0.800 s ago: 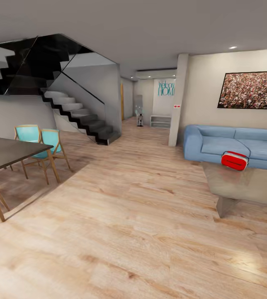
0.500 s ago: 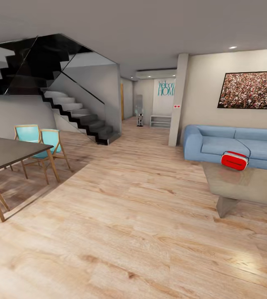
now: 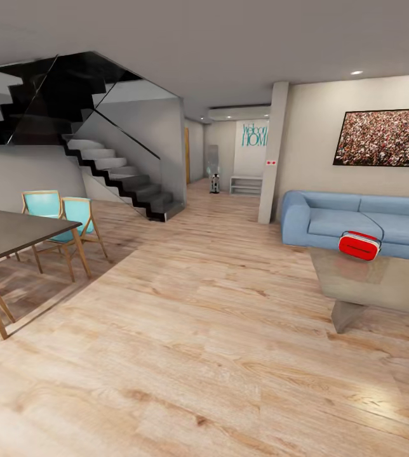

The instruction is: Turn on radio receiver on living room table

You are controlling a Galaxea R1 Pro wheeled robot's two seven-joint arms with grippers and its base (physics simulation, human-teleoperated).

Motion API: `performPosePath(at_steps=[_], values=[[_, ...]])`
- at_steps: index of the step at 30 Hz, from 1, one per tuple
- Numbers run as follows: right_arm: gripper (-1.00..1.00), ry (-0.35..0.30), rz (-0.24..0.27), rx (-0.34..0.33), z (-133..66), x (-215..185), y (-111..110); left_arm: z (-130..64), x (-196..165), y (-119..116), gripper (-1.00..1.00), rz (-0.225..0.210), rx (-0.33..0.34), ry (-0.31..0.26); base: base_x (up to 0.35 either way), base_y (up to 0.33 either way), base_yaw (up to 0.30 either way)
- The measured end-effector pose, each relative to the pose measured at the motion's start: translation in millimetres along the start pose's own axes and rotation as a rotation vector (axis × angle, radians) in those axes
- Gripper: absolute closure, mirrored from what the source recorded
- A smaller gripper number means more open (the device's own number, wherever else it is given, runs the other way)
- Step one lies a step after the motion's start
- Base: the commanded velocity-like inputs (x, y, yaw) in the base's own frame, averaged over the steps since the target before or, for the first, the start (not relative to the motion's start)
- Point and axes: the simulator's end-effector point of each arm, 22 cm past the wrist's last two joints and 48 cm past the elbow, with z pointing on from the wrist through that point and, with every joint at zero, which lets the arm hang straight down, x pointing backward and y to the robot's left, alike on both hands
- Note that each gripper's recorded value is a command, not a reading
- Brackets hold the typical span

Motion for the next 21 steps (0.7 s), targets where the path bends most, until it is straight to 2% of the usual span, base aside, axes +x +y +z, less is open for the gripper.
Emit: performPosePath(at_steps=[5, 6, 7, 8, 9, 10, 11, 14, 15, 16, 18, 21], values=[[-1.0, -0.04, -0.002, 0.03, -0.4, -32, -23, 0.9, -17, -1, -1.0, 0.005, 0.001, -0.015, 0.0, 0.0, 0.0], [-1.0, -0.095, -0.003, 0.053, -3.2, -70, -40, 0.8, -31, -1, -1.0, 0.005, 0.001, 0.02, 0.0, 0.0, 0.0], [-1.0, -0.224, -0.008, 0.066, -16.6, -148, -50, -3.7, -86, -2, -1.0, 0.004, 0.001, -0.036, 0.0, 0.0, 0.0], [-1.0, -0.414, -0.014, 0.075, -52.5, -248, -54, -22.6, -173, -3, -1.0, 0.003, 0.002, -0.181, 0.0, 0.0, 0.0], [-1.0, -0.625, -0.023, 0.081, -114.1, -349, -55, -66.6, -275, -5, -1.0, 0.002, 0.003, -0.374, 0.0, 0.0, 0.0], [-1.0, -0.694, -0.025, 0.096, -149.9, -401, -64, -136.4, -374, -10, -1.0, 0.001, 0.012, -0.57, 0.0, 0.0, 0.0], [-1.0, -0.702, -0.024, 0.106, -160.3, -414, -70, -166.7, -407, -14, -1.0, 0.001, 0.016, -0.629, 0.0, 0.0, 0.0], [-1.0, -0.754, -0.021, 0.133, -200.1, -463, -89, -216.8, -464, -20, -1.0, 0.008, 0.023, -0.68, 0.0, 0.0, 0.0], [-1.0, -0.758, -0.019, 0.135, -205.0, -469, -91, -224.4, -472, -20, -1.0, 0.009, 0.024, -0.688, 0.0, 0.0, 0.0], [-1.0, -0.758, -0.012, 0.141, -214.4, -480, -97, -240.9, -491, -22, -1.0, 0.013, 0.025, -0.704, 0.0, 0.0, 0.0], [-1.0, -0.753, 0.013, 0.144, -220.2, -485, -105, -256.2, -507, -22, -1.0, 0.017, 0.023, -0.724, 0.0, 0.0, 0.0], [-1.0, -0.756, 0.053, 0.146, -224.2, -488, -116, -265.1, -517, -15, -1.0, 0.018, 0.012, -0.742, 0.011, 0.0, 0.0]])
